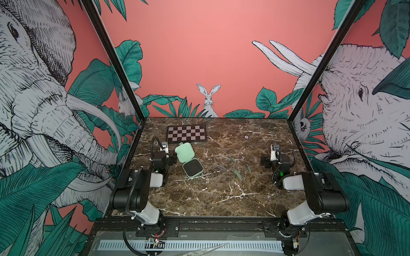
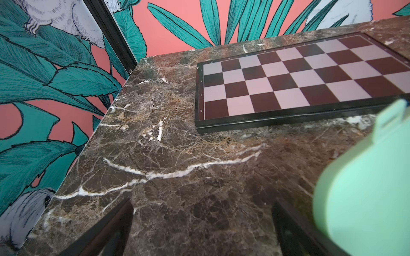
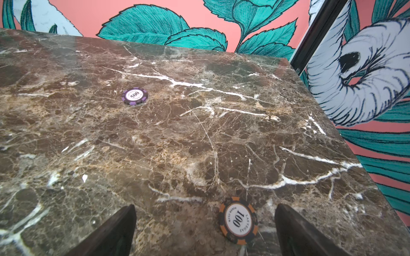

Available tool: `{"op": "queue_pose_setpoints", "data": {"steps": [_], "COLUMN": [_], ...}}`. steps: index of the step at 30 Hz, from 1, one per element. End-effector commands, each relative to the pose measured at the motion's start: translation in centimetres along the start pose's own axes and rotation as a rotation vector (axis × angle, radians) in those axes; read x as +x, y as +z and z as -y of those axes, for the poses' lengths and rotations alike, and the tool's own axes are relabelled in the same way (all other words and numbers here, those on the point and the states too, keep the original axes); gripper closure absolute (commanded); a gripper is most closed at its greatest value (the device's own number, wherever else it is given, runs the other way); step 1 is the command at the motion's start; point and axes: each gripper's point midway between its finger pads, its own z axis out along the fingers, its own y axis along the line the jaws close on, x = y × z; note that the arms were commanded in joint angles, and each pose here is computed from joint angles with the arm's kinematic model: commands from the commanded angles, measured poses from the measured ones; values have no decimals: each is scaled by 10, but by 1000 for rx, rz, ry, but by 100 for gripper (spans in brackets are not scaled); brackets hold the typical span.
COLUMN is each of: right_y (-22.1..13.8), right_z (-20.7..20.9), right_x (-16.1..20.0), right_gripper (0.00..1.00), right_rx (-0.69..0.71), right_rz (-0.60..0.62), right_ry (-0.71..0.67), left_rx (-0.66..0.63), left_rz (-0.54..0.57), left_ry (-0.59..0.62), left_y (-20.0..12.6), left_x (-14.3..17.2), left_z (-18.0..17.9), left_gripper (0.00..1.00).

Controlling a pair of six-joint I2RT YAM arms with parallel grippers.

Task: Organize nail clipper sets
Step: Pick up the nail clipper from the center of the board.

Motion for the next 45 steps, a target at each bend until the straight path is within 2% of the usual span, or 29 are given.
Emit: {"op": "queue_pose_setpoints", "data": {"steps": [1,13,14,17,19,22,23,24,25,26,27,28,29,31,34,37,40,43,45], "right_y": [1,2,1,-14,-34,-71,-81,-86,-92,-98,-102,-106,-109,-116,-121,-116,-114,-111,-108], "right_z": [10,10,12,23,37,58,51,32,5,-19,-37,-60,-83,-131,-191,-221,-230,-233,-230], "right_x": [-15,-15,-18,-44,-76,-109,-118,-132,-149,-158,-163,-163,-161,-153,-124,-84,-54,-25,-4], "right_gripper": [1,1,1,1,1,1,1,6,18,27,33,40,46,47,43,52,54,44,43], "right_rx": [52,52,62,102,159,252,191,64,-108,-231,-300,-363,-412,-487,-537,-502,-455,-430,-415], "right_rz": [37,31,38,12,24,17,10,22,27,-11,-56,-135,-212,-330,-503,-655,-730,-788,-842], "right_ry": [22,24,26,33,133,395,470,492,492,505,509,488,443,321,151,24,-68,-131,-166], "left_rx": [-14,-12,-26,-179,-306,-395,-325,-216,-74,31,93,133,166,212,260,319,368,389,377], "left_rz": [38,45,71,-24,-55,20,19,14,-8,-45,-84,-135,-186,-262,-336,-397,-425,-445,-426], "left_ry": [-16,-17,-19,-88,-185,-358,-385,-391,-388,-388,-393,-408,-417,-419,-430,-494,-575,-573,-577], "left_y": [-3,-4,-5,-22,-49,-87,-94,-95,-96,-98,-98,-96,-94,-88,-77,-64,-55,-57,-56], "left_x": [-11,-11,-20,-45,-68,-100,-110,-119,-127,-130,-128,-121,-114,-98,-74,-55,-42,-37,-34], "left_z": [-4,-4,-7,-41,-69,-94,-90,-78,-57,-40,-28,-19,-11,0,13,23,27,31,29], "left_gripper": [0,1,0,0,1,1,1,3,7,11,12,1,1,3,7,13,14,14,13]}}
